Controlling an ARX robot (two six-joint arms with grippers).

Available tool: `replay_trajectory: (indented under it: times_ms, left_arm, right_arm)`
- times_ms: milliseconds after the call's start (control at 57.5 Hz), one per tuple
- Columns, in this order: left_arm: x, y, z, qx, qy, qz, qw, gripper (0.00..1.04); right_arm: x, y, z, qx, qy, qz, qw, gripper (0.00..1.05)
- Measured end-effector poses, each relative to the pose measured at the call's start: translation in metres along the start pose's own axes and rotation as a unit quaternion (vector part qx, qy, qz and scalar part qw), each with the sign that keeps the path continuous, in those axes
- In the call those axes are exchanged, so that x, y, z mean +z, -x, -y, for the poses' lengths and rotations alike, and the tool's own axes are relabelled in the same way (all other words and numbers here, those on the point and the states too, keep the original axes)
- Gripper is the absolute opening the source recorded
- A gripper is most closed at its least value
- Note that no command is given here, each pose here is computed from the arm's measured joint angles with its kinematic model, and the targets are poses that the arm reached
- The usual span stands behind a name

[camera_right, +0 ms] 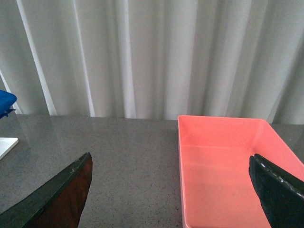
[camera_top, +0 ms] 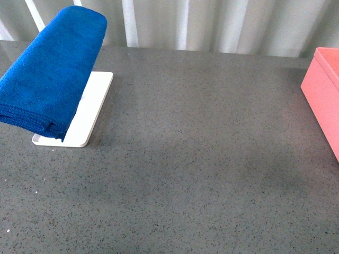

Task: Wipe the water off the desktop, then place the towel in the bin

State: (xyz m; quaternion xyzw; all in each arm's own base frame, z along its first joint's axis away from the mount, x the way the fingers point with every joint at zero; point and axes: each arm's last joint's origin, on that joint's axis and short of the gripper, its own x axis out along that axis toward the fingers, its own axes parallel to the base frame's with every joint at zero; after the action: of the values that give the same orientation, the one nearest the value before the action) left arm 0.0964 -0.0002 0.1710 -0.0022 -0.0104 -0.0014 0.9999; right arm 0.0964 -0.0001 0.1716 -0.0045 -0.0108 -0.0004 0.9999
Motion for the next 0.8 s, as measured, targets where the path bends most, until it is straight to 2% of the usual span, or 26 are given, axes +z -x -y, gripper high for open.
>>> replay_trajectory:
  times_ms: [800]
  left_arm:
    - [0.0, 0.0, 0.0, 0.0, 0.0, 0.0, 1.0, 0.98]
  right_arm:
    - [0.0, 0.0, 0.0, 0.0, 0.0, 0.0, 1.0, 0.98]
